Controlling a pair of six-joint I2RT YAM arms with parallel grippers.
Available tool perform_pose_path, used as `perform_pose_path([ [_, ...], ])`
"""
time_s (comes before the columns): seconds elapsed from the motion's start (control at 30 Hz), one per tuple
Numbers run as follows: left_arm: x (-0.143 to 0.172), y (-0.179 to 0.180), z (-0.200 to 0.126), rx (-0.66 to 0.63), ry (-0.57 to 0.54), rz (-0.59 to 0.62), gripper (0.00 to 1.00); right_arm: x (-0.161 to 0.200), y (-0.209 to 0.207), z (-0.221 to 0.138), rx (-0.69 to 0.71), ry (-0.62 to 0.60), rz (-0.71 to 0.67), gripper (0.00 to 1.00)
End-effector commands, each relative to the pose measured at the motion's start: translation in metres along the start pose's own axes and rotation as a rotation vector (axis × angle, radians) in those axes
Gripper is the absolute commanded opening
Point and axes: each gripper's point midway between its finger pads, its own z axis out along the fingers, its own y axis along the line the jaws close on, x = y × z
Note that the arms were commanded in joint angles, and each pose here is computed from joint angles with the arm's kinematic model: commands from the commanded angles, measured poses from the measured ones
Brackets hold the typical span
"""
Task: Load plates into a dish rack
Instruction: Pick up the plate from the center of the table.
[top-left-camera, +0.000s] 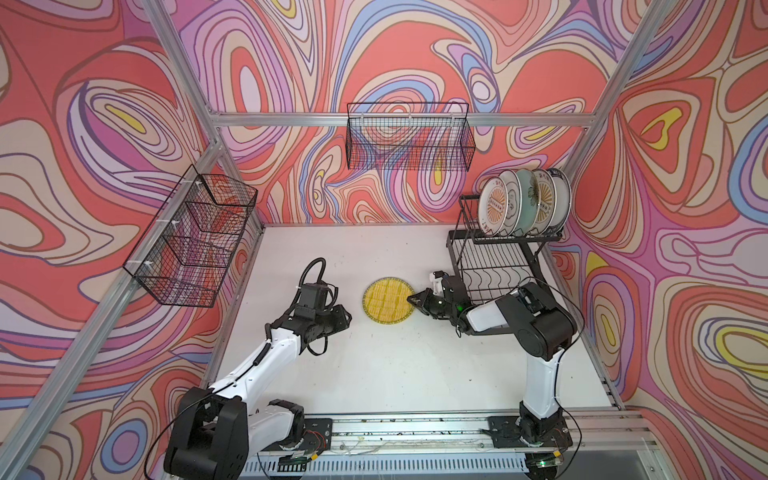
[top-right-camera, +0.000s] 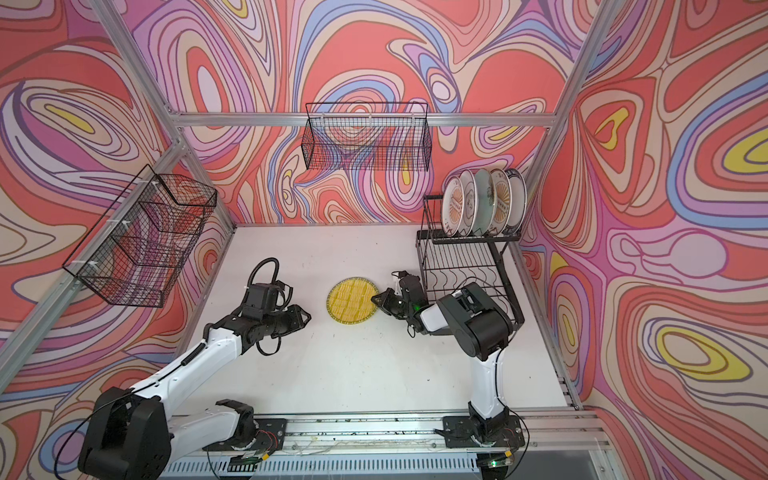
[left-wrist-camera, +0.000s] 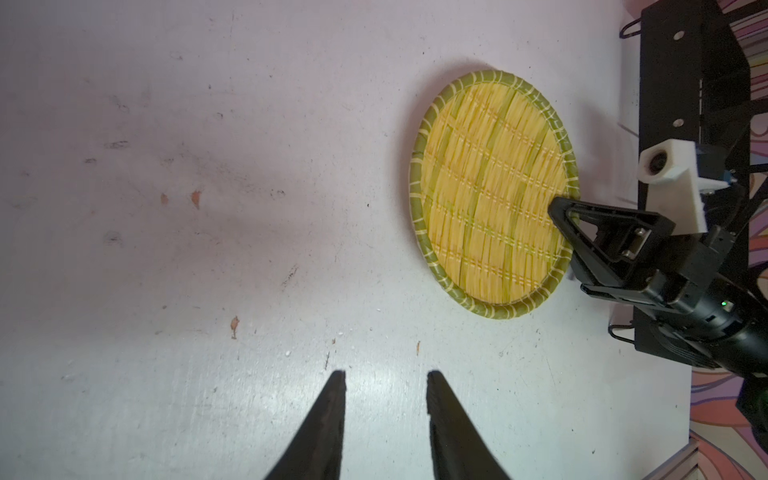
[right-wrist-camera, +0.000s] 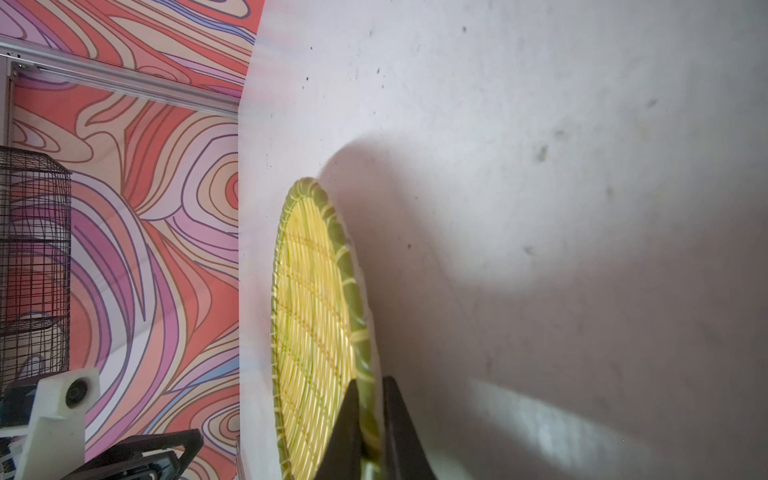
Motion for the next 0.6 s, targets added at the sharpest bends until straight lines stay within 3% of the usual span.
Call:
perform_pose_path([
  [0.0, -0.008, -0.011, -0.007, 0.024, -0.015, 0.009, 0.37, 0.012, -0.022, -0.005, 0.085, 0.025, 0.002, 0.02],
  [0.3, -0.006, -0.015, -0.011, 0.040, -0.007, 0.009, 0.37, 0.002, 0.009, -0.021, 0.040, 0.000, -0.078, 0.00],
  [0.57, -0.015, -0.038, -0.019, 0.116, -0.029, 0.018, 0.37, -0.011, 0.055, -0.055, -0.002, -0.047, -0.191, 0.00],
])
